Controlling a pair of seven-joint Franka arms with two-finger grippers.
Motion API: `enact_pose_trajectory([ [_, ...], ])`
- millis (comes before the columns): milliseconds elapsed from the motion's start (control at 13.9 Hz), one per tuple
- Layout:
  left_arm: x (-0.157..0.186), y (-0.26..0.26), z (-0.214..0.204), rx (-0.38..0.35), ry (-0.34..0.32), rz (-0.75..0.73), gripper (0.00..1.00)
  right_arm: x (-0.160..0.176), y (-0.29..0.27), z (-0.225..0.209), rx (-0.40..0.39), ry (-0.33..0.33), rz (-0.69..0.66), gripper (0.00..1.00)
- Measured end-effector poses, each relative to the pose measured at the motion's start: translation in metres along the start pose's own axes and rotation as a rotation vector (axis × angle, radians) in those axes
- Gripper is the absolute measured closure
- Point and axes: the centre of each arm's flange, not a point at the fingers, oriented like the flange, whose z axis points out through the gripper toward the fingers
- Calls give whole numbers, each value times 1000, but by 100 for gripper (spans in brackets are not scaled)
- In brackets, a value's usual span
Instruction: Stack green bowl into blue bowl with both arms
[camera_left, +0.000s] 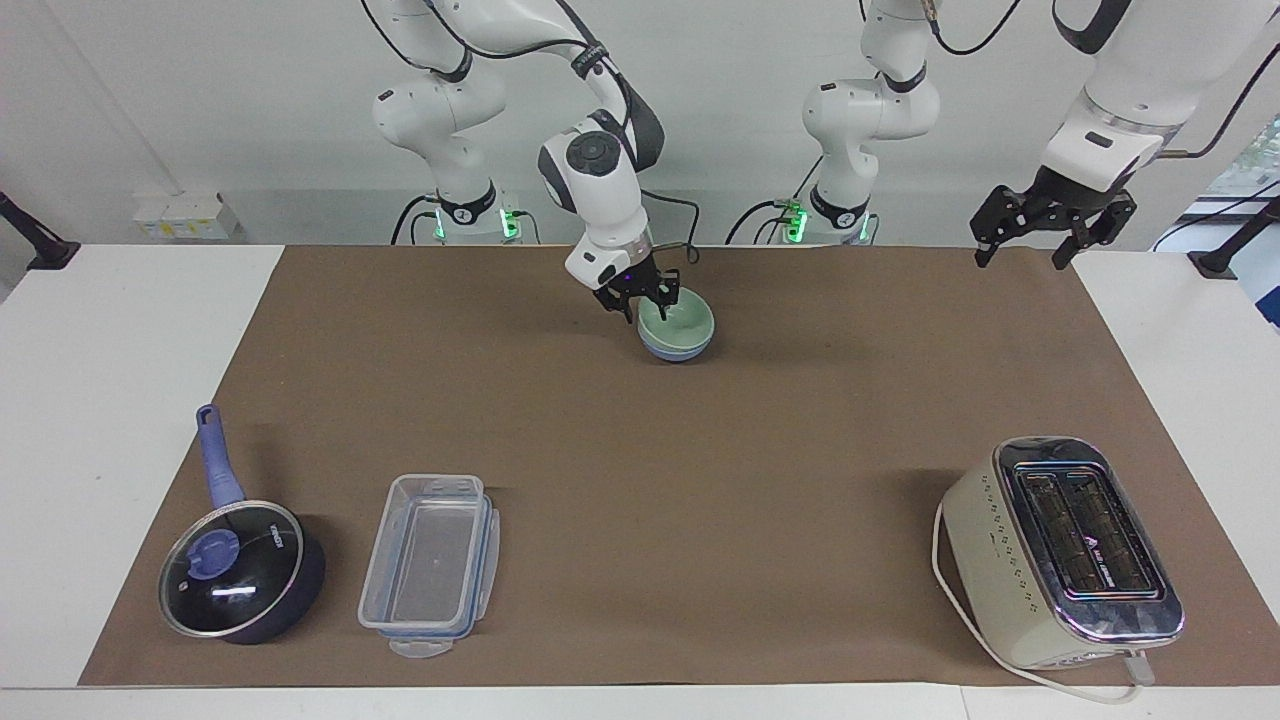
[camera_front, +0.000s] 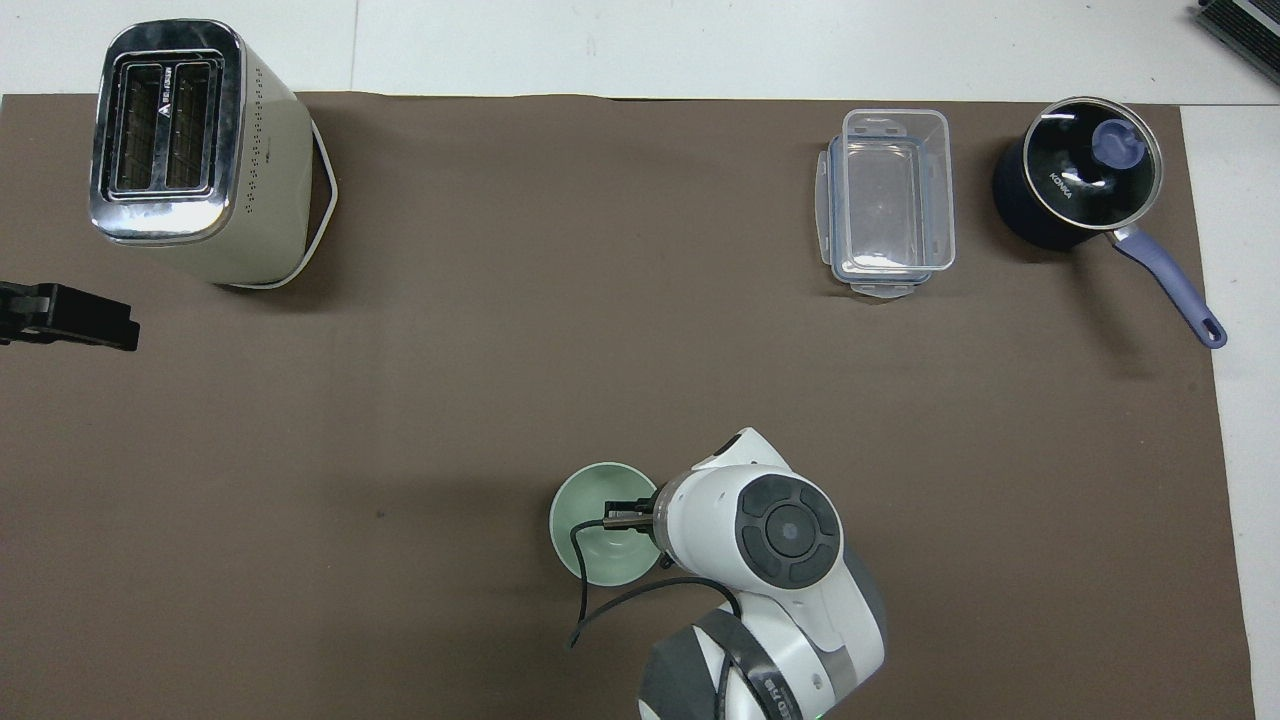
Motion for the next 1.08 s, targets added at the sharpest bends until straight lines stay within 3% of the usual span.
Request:
enact_pose_trajectory([
  [144,0,0,0,0,0,0,0,6,6,-23,10,10,16,36],
  [360,0,0,0,0,0,0,0,23,32,-75,22,28,59,12],
  [432,0,0,0,0,0,0,0,29,45,-94,25,34,67,12],
  [577,0,0,0,0,0,0,0,42,74,-133,24,38,74,0],
  [793,0,0,0,0,0,0,0,66,130,-196,-24,49,53,0],
  [1081,0,0,0,0,0,0,0,89,174,-267,-158,142,46,0],
])
